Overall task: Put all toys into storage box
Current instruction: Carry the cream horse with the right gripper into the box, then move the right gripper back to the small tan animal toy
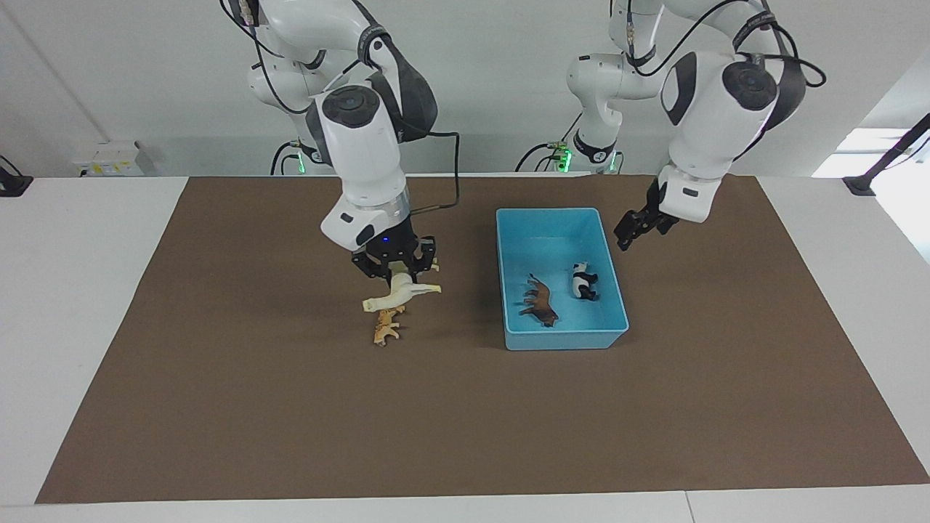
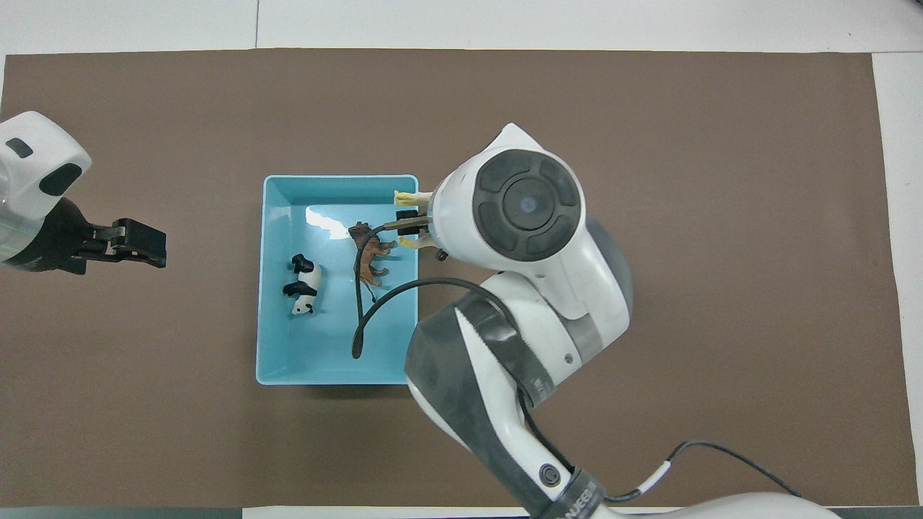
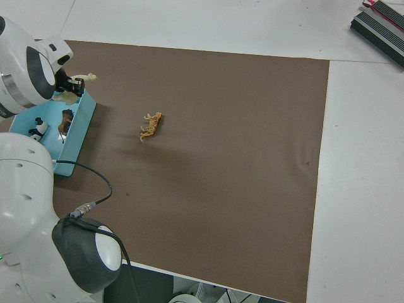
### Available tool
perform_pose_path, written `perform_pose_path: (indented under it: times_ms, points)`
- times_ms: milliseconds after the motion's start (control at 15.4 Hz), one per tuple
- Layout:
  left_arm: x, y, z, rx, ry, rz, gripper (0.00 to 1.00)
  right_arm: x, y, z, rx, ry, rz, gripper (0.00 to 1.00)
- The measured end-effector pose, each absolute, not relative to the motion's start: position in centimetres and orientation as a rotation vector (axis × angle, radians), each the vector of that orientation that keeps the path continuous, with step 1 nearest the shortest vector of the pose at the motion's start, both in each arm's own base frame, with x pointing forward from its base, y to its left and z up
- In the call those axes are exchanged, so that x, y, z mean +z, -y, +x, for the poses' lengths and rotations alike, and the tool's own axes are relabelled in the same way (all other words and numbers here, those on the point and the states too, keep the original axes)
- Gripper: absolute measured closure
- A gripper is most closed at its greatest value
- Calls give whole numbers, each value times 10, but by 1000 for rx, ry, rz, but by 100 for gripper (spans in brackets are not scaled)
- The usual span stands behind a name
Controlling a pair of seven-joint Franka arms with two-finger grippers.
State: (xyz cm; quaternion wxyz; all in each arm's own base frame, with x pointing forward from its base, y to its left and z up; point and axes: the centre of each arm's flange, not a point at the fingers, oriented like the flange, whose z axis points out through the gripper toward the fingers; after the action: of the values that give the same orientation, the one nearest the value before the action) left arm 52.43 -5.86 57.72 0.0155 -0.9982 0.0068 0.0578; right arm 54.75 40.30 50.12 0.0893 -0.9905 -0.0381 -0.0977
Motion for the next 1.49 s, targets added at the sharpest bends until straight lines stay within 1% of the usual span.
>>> perform_pose_path:
  times_ms: [130,195,455,585,715,780,910,1105,1170,1235,1365,1495]
  points:
    - [583,58,518,190,-74,-3100,0,488,-437,533,-313,129,-2919,59]
    - [583,58,519,191,-98,-3098,0,473,-454,527,-318,133,-2910,59]
    - [582,62,531,220,-147,-3094,0,390,-506,519,-309,109,-2901,59]
    - [580,64,534,236,-157,-3093,0,371,-519,512,-278,44,-2912,59]
    - [579,64,534,248,-159,-3091,0,365,-533,497,-248,-11,-2920,59]
    - [579,64,534,252,-160,-3091,0,365,-539,489,-225,-46,-2931,54]
    - [579,64,533,256,-161,-3090,0,369,-543,481,-164,-149,-2963,35]
    - [577,64,532,280,-161,-3087,0,406,-542,487,-106,-355,-2985,5]
    - [574,63,533,291,-158,-3086,0,423,-537,494,-106,-409,-2983,0]
    - [572,61,534,299,-154,-3086,0,439,-528,503,-113,-458,-2980,0]
    - [570,61,536,306,-153,-3085,0,470,-493,531,-146,-549,-2965,0]
    - [572,61,536,296,-153,-3087,0,483,-447,562,-150,-559,-2981,0]
